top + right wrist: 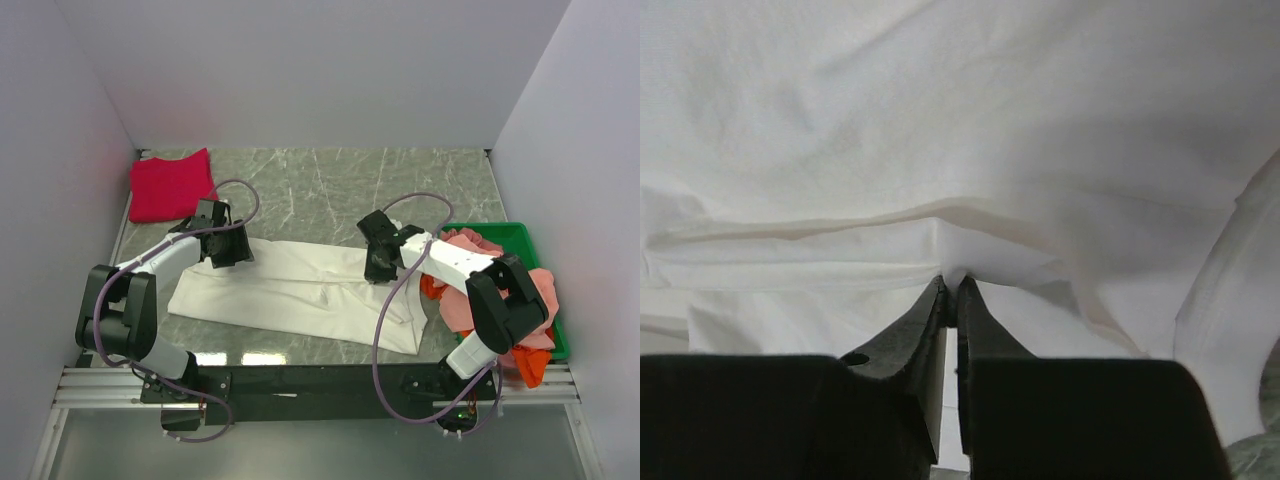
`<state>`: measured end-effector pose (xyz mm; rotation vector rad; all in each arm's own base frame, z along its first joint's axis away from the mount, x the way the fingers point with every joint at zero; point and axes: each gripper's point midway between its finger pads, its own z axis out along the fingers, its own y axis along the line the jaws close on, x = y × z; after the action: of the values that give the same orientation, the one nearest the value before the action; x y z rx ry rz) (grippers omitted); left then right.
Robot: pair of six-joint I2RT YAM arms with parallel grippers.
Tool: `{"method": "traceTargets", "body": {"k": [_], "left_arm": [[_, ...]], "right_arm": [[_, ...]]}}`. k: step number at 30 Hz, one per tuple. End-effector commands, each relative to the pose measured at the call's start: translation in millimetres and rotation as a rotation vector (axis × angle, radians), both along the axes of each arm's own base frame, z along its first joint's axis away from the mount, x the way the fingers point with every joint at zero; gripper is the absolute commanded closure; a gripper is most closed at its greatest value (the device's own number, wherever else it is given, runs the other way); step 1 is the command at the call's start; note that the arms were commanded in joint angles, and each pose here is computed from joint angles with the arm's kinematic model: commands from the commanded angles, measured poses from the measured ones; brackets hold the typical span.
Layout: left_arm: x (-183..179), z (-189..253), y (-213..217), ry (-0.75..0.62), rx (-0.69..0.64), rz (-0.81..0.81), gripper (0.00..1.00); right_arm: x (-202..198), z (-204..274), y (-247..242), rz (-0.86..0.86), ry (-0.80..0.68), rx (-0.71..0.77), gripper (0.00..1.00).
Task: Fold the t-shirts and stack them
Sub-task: Fold the tshirt
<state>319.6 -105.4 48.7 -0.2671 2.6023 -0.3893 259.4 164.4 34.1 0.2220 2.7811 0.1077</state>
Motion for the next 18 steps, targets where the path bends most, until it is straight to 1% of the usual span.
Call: {"method": "traceTargets", "body": {"k": [1, 4, 11, 18], "left_arm": [[2, 0, -3, -0.01, -0.012, -0.024, 0.39], [1, -1, -3, -0.008, -0.012, -0.026, 0.39], [1, -1, -2, -0.016, -0.004, -0.025, 0.39], [-4, -10, 0, 0.008, 0.0, -0.018, 0.39]], "right_arm": [[6, 15, -2, 0.003, -0.027, -0.01, 0.94], [1, 19, 4, 0.027, -0.014, 0.001, 1.0], [-27, 40, 38, 0.11, 0.038, 0.107, 1.0], [-59, 40, 66, 0.148, 0.099, 0.139, 1.0]]}}
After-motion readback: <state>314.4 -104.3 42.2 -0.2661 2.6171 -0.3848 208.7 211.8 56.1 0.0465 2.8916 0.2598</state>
